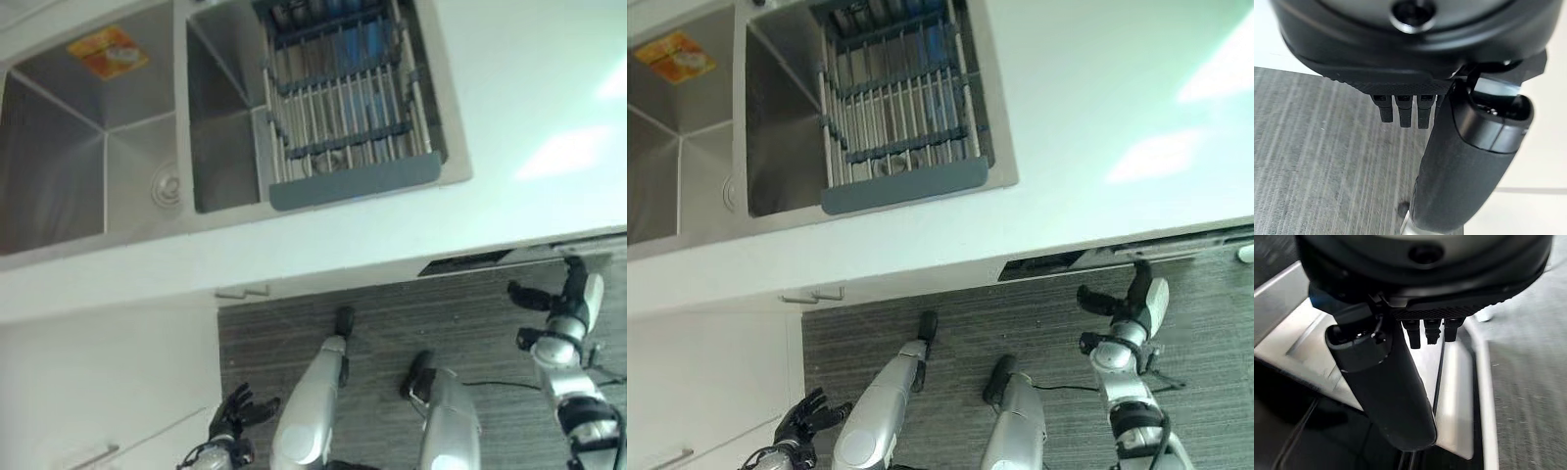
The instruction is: Place the dishes in the dishwasher.
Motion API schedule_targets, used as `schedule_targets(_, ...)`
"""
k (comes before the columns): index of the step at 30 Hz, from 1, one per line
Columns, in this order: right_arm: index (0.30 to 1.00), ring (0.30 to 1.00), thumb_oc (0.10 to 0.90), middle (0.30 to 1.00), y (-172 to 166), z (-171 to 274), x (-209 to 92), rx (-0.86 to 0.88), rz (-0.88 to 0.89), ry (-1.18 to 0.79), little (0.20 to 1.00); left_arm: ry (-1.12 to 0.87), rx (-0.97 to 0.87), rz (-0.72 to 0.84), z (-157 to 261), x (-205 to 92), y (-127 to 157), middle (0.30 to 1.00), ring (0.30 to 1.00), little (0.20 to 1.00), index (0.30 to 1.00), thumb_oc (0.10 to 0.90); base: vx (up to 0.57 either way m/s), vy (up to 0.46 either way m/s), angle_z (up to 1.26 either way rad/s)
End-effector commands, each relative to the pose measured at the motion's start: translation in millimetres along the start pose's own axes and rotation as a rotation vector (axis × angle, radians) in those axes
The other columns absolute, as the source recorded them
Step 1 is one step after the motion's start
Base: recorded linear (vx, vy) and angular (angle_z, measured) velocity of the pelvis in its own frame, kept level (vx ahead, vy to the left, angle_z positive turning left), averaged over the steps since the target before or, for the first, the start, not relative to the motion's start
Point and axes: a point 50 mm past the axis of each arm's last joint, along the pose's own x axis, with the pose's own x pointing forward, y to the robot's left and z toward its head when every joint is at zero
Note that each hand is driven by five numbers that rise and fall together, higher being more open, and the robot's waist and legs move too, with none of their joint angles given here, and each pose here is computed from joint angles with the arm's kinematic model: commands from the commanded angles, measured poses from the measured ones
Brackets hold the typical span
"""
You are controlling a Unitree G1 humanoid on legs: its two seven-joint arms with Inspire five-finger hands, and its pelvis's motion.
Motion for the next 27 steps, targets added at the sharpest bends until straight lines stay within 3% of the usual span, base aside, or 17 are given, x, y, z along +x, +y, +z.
schedule_targets(1,0.9,0.9,0.8,0.9,-36.5,167.9,25.9,0.099,-0.103,-0.732,0.9,-0.119,0.039,0.112,12.6,-5.1,28.9,0.9,0.9,0.9,0.9,0.8,0.0,-0.012,0.26)
schedule_targets(10,0.9,0.9,0.8,0.9,-27.2,211.3,22.6,0.162,-0.085,-0.823,0.9,-0.324,-0.008,0.174,51.3,-5.6,43.8,0.9,0.9,0.9,0.9,0.8,0.02,-0.017,0.19)
schedule_targets(15,0.9,0.9,0.8,0.9,3.2,181.3,19.6,0.116,0.032,-0.68,0.9,-0.355,0.021,0.179,56.1,-6.4,45.5,0.9,0.9,0.9,0.9,0.8,0.0,-0.012,0.18)
schedule_targets(18,0.9,0.9,0.8,0.9,42.9,104.7,-5.4,0.134,0.153,-0.433,0.9,-0.328,0.003,0.166,39.3,-9.9,45.3,0.9,0.9,0.9,0.9,0.8,0.1,-0.017,0.26)
schedule_targets(19,0.9,0.9,0.8,0.9,52.3,55.9,-27.8,0.186,0.203,-0.279,0.9,-0.312,-0.026,0.142,28.6,-13.0,43.2,0.9,0.9,0.9,0.9,0.8,0.12,0.005,0.21)
schedule_targets(20,0.9,0.9,0.8,0.9,53.9,35.8,-38.0,0.245,0.217,-0.193,0.9,-0.304,-0.028,0.13,24.1,-14.5,41.7,0.9,0.9,0.9,0.9,0.8,0.17,0.016,0.39)
schedule_targets(21,0.9,0.9,0.8,0.9,40.9,-40.3,-74.5,0.54,0.157,0.161,0.9,-0.251,-0.032,0.037,11.2,-16.9,31.3,0.9,0.9,0.9,0.9,0.8,0.12,0.024,0.32)
schedule_targets(27,0.9,0.9,0.8,0.9,39.7,-90.5,-114.4,0.498,0.186,0.364,0.9,-0.122,-0.072,-0.073,-8.6,-15.2,8.7,0.9,0.9,0.9,0.9,0.8,0.02,0.041,-0.2)
